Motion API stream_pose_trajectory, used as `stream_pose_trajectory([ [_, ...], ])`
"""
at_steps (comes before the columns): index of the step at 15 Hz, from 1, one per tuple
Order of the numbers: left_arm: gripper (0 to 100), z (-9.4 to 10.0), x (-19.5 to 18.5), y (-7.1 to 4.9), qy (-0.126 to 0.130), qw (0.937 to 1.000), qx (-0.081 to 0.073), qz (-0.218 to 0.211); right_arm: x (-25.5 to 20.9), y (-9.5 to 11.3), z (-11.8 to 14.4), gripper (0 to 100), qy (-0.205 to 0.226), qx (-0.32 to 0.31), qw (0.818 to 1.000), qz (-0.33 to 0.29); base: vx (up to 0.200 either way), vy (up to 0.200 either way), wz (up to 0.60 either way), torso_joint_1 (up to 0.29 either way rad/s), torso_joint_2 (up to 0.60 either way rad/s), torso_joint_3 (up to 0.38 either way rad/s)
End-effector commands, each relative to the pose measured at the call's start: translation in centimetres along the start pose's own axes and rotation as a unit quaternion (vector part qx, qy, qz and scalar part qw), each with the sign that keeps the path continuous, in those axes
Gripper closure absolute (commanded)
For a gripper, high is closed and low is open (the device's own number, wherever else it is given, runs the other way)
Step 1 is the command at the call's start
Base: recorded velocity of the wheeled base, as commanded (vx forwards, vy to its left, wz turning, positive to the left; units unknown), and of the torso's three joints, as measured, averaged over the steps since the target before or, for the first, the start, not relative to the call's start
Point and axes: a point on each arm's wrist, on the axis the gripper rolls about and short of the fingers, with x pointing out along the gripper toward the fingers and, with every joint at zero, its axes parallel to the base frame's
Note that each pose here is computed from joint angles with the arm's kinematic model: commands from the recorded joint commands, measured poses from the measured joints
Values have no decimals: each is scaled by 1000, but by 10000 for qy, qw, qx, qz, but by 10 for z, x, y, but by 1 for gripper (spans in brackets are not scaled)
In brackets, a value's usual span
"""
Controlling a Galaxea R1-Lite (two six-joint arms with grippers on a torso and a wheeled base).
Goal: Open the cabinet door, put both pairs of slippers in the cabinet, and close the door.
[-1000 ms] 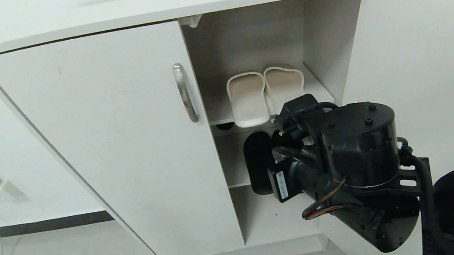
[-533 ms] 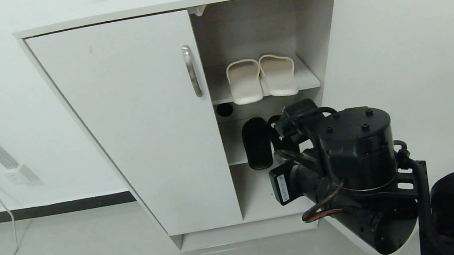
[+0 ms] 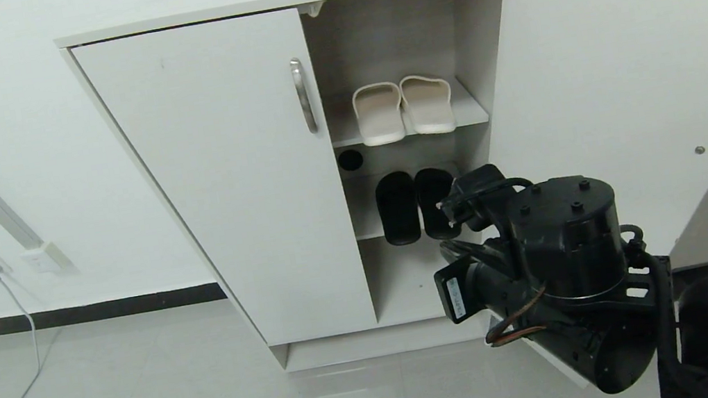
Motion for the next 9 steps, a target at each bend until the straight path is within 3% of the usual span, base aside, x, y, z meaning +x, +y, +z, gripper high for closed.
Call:
stream_pose_trajectory([
  [1, 100, 0, 0, 0, 5, 10000, -5, 11, 0, -1, -4, 100, 54, -55, 10000, -10, 0, 0, 0, 0, 0, 0],
  [9, 100, 0, 0, 0, 6, 10000, 10, 3, 2, -4, -7, 100, 64, -49, 10000, -55, 0, 0, 0, 0, 0, 0],
])
